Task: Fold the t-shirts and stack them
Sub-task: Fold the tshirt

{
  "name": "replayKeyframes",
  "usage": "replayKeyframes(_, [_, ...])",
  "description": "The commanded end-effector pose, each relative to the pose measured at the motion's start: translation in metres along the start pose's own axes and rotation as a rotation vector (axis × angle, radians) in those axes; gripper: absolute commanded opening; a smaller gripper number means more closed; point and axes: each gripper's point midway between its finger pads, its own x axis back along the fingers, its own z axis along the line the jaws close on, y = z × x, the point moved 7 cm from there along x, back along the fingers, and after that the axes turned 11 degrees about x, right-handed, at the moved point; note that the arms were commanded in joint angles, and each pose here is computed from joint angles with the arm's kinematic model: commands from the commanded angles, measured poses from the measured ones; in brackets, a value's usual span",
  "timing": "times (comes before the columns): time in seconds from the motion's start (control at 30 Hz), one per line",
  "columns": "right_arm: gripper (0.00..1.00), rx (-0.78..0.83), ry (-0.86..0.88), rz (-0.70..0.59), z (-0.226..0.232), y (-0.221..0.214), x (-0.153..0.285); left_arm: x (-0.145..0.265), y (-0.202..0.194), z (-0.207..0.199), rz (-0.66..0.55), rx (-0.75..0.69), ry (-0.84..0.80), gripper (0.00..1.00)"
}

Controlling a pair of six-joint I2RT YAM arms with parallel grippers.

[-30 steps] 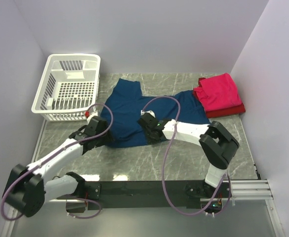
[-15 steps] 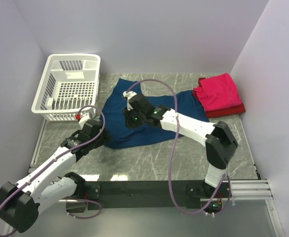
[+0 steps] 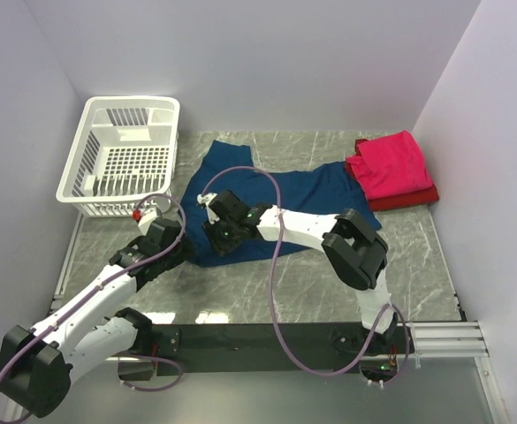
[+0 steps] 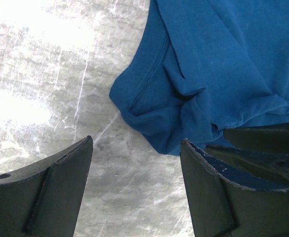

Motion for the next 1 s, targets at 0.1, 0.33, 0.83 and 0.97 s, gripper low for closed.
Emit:
replayKeyframes(0.1, [0.42,0.050,-0.039,-0.079,0.000,0.021,-0.009,0.001,0.003,-0.005,-0.002,0.016,-0.043,0.76])
replayKeyframes(0.33, [0.42,0.060,-0.076,-0.138,0.001,0.032,0.006,0.002,0.003,-0.005,0.001,0.016,-0.046,0.75])
replayKeyframes(0.83, [0.42,0.058,-0.118,-0.227,0.000,0.038,0.045,0.009,0.004,-0.012,0.008,0.004,-0.112,0.69])
replayKeyframes(0.97, [0.42,0.062,-0.134,-0.228,-0.002,0.044,0.040,0.008,0.003,-0.014,0.019,-0.005,-0.126,0.68])
